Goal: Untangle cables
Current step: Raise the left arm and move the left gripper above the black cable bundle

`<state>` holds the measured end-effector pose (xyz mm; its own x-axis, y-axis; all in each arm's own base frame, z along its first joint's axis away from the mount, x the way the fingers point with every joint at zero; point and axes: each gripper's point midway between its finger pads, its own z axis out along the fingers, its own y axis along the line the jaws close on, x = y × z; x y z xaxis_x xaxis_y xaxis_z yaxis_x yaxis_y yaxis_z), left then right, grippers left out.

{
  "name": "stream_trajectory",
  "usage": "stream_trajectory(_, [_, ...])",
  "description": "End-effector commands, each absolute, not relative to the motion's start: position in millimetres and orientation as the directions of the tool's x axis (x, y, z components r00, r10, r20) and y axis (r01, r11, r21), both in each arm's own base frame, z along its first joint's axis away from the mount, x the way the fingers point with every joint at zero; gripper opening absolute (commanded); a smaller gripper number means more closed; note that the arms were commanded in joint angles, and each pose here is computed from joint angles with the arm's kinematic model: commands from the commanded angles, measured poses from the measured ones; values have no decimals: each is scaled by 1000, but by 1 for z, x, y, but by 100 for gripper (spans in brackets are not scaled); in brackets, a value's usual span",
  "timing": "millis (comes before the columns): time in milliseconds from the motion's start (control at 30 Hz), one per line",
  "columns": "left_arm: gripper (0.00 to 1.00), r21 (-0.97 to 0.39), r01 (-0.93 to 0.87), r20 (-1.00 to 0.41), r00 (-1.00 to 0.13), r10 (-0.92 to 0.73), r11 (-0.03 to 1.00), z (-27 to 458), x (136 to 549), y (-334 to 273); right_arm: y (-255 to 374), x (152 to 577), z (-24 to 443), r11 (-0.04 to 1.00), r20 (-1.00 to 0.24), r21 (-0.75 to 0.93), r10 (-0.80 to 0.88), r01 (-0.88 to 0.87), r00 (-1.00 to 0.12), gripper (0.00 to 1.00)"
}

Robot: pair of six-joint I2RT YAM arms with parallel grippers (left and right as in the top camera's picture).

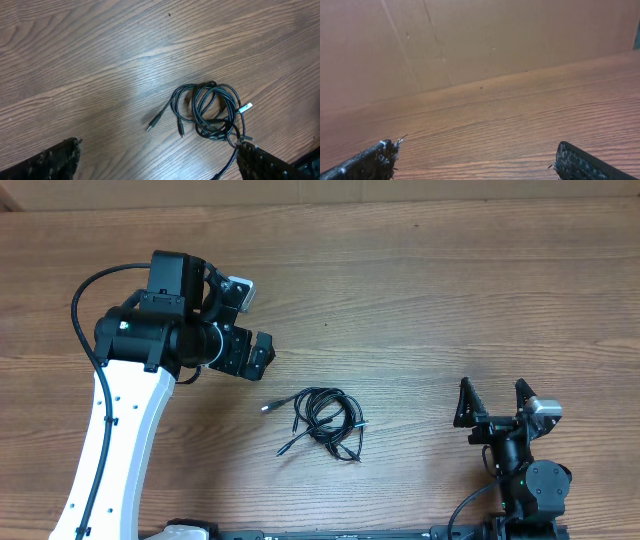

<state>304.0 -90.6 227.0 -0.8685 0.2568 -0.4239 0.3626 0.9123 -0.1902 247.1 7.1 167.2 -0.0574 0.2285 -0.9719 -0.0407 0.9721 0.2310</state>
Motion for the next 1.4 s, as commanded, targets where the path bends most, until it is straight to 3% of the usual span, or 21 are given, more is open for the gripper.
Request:
stream_trajectory(0, [100,-201,393,-445,-853,274,897,234,307,-97,4,248,164,974,-973,226,225,-24,-57,100])
stream_trajectory(400, [100,-236,392,-380,-879,286,889,228,289,-100,4,248,164,974,-973,227,225,-24,-57,100])
stream_trajectory(967, [100,-225,502,-380,-834,399,835,226,277,-135,4,248,164,974,-973,227,225,-24,-57,100])
stream_trajectory(1367, [100,-259,512,-240,-855,459,819,181,283,-154,4,248,164,974,-973,227,225,-24,-57,100])
